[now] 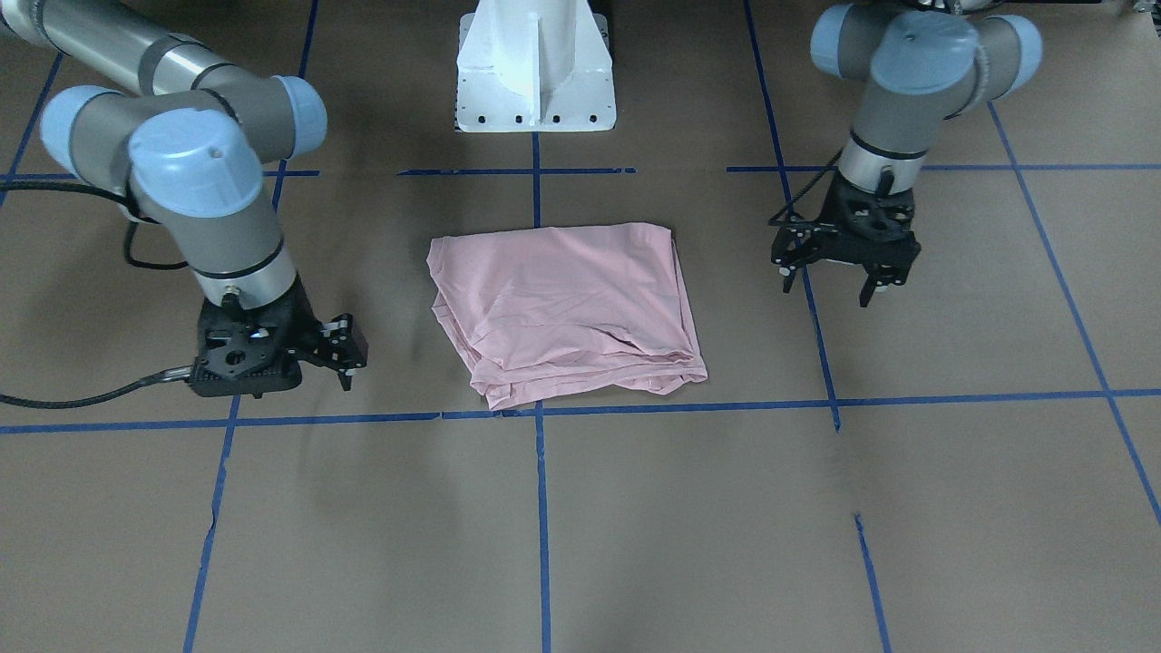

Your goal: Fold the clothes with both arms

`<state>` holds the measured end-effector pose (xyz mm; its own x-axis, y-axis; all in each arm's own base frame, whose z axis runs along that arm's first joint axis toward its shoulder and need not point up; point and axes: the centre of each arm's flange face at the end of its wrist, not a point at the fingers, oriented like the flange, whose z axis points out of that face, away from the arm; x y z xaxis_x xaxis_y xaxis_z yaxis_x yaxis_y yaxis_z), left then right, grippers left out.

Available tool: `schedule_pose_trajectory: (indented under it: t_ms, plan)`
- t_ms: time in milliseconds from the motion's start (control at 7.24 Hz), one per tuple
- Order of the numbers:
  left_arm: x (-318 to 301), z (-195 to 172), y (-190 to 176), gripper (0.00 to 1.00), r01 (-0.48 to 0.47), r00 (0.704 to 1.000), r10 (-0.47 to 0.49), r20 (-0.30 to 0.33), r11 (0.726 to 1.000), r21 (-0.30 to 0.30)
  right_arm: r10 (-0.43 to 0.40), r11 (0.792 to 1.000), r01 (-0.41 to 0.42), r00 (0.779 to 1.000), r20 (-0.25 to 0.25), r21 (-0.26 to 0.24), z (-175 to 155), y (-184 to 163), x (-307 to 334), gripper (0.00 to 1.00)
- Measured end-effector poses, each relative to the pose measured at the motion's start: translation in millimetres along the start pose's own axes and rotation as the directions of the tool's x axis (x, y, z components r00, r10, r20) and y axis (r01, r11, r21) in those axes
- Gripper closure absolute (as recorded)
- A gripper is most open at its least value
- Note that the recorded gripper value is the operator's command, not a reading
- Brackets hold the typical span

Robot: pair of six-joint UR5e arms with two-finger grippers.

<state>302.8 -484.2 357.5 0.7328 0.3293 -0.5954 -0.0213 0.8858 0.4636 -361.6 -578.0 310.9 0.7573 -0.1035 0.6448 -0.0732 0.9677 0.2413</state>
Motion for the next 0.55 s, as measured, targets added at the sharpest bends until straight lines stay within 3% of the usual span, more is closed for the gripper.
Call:
schedule_pose_trajectory:
  t_ms: [276, 552]
  plan:
    - [-114.7, -44.2, -16.3, 0.00, -0.139, 0.990, 0.139, 0.038, 0.990, -0.006, -0.102, 0.994, 0.102, 0.995, 0.006, -0.042, -14.9, -7.3, 107.2, 0.00]
    - [-235.1, -86.4, 4.4, 0.00, -0.214, 0.973, 0.216, 0.078, 0.976, -0.029, -0.172, 0.981, 0.174, 0.985, 0.022, -0.087, -31.0, 5.9, 238.6, 0.00]
